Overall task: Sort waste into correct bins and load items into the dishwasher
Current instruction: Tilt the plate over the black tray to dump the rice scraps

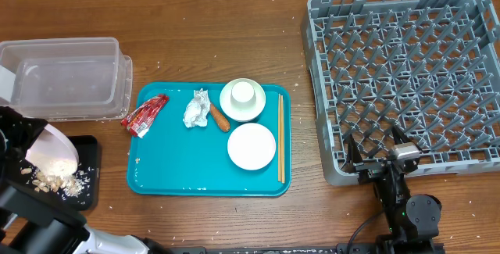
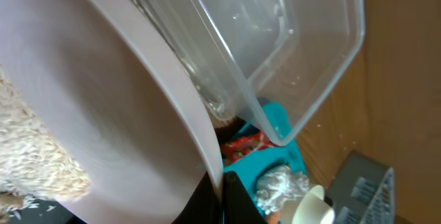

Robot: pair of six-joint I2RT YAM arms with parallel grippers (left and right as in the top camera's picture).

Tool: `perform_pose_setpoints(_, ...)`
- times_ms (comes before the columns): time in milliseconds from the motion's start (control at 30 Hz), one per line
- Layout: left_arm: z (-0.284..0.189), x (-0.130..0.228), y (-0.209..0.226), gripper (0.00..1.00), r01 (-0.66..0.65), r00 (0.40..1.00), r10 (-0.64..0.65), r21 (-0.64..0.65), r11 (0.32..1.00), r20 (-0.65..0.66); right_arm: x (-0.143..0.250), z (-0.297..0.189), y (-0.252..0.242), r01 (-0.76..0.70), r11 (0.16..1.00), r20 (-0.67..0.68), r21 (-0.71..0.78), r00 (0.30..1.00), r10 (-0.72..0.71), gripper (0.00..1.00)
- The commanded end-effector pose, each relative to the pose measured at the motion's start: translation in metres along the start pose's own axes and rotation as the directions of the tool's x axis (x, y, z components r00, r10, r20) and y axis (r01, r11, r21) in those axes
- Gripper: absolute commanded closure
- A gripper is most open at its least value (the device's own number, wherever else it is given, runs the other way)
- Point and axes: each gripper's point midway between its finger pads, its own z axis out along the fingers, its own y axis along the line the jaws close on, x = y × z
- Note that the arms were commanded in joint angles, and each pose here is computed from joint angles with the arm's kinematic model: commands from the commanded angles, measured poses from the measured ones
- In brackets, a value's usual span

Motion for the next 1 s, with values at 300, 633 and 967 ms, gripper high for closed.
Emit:
perform_pose_setpoints(300, -0.024, -0.001, -0.012, 0.96, -0.041, 0.999, 0.035, 0.18, 0.983, 0.036, 0.002, 0.0, -0.001, 0.004, 1.0, 0.005, 0.002, 1.0, -0.004, 0.0)
perform_pose_setpoints(633, -0.039, -0.003, -0.001, 0.96, -0.031, 0.998, 0.019, 0.207, 0.978, 0.061, 0.002, 0.0, -0.001, 0.004, 1.0, 0.005, 0.002, 1.0, -0.004, 0.0)
perform_pose_setpoints(967, -0.054, -0.002, -0.016, 0.96, -0.145, 0.987, 0.112, 0.331, 0.932, 0.118, 0.002, 0.0, -0.001, 0.004, 1.0, 0.005, 0.002, 1.0, -0.004, 0.0)
